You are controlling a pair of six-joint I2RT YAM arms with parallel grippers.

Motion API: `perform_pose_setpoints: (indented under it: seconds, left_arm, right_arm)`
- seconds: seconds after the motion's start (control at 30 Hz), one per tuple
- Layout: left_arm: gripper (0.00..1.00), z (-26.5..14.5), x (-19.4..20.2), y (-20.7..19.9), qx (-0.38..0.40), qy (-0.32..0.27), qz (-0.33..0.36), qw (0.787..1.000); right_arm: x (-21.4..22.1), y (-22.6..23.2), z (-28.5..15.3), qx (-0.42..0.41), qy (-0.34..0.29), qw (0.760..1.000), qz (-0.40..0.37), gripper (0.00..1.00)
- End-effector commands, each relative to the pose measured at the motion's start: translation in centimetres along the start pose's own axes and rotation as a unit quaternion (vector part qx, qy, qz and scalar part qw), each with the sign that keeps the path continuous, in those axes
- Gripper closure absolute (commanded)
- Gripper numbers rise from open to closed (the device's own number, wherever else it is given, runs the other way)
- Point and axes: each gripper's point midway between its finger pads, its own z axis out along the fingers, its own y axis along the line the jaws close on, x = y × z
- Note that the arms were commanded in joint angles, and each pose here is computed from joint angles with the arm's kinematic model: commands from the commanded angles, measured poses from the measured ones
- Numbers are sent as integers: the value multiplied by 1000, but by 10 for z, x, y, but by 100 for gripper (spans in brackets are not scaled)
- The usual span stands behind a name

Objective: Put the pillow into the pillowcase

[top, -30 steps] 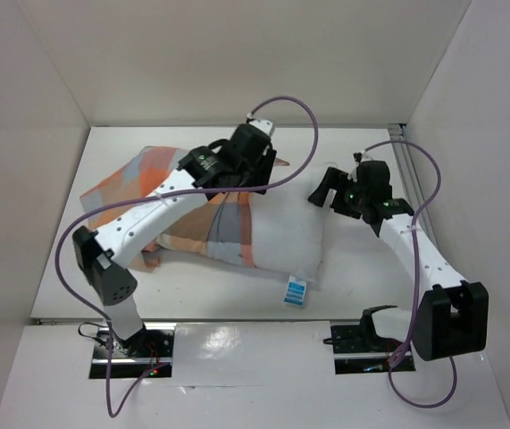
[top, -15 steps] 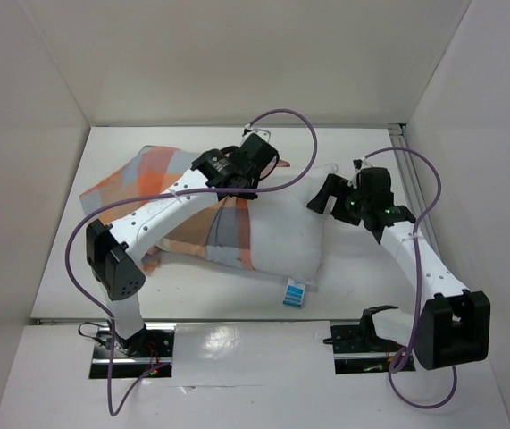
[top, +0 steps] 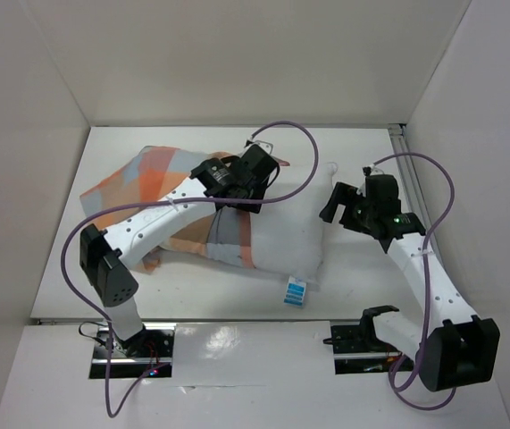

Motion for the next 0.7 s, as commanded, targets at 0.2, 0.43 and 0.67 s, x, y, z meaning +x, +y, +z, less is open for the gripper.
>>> perform_pose_setpoints:
  seconds: [0.2, 0.43, 0.67]
  left_arm:
    - [79, 4, 1, 4, 0, 11, -18, 1000]
    - [100, -51, -50, -72, 205, -47, -4, 978]
    - [100, -170, -85, -226, 630, -37, 30, 775]
  right_arm:
    - [48, 44, 14, -168, 91, 982, 1, 0]
    - [38, 125, 4, -368, 54, 928, 8, 79]
    - [-24, 205, -11, -484, -34, 874, 17, 100]
